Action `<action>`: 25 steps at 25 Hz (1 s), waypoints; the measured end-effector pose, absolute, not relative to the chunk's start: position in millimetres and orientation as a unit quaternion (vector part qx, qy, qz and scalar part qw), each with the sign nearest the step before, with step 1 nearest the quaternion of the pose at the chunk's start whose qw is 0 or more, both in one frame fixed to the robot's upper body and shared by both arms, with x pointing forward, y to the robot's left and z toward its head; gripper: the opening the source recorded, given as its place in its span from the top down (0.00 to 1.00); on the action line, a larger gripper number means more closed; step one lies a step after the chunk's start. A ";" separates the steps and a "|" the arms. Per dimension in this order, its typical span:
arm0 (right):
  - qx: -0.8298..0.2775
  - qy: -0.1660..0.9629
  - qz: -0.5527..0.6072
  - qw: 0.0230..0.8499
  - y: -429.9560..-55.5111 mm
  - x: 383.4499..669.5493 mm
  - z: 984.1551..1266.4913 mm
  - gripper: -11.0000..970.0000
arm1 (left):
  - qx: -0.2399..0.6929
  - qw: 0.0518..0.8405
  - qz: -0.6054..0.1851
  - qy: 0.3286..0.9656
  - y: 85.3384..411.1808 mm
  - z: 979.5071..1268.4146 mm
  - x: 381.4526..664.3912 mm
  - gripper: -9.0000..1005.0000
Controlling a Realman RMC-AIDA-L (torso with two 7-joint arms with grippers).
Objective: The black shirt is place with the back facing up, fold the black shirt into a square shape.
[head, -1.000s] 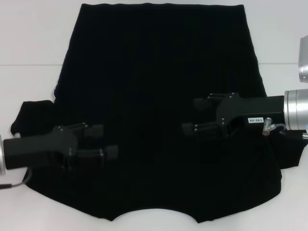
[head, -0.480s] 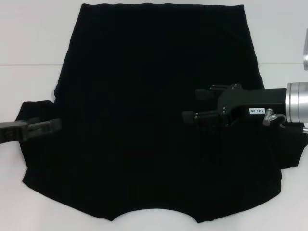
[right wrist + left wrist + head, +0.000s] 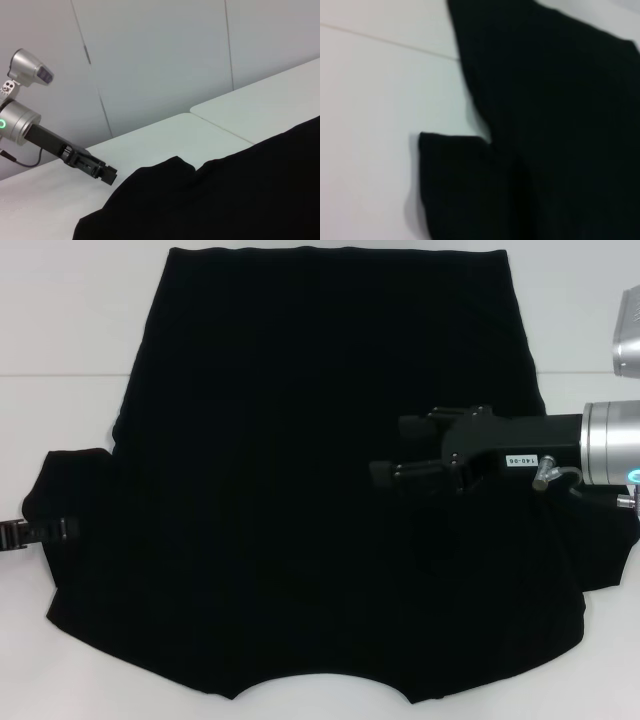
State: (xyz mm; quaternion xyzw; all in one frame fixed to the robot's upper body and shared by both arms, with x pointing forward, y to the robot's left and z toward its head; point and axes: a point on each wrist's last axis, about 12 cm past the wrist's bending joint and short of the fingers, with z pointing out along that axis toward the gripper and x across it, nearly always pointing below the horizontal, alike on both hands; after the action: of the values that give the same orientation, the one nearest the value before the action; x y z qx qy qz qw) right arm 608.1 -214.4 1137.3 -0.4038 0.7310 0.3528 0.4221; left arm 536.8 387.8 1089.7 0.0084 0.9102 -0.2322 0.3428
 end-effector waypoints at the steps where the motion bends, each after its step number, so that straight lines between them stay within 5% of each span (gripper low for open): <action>1: -0.403 0.731 0.353 0.422 -214.2 608.5 1137.4 0.04 | 0.006 0.338 -0.228 0.913 387.5 1089.0 538.1 0.11; 25: -0.394 0.734 0.356 0.423 -213.6 610.9 1140.5 0.04 | 0.007 0.304 -0.189 0.934 372.5 1081.5 561.8 0.13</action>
State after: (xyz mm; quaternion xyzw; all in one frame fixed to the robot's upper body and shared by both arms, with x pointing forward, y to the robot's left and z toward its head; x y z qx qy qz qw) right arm 610.9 -213.6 1140.5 -0.3940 0.7344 0.3559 0.4228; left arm 561.8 372.5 1081.5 0.0074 0.9336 -0.1894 0.3041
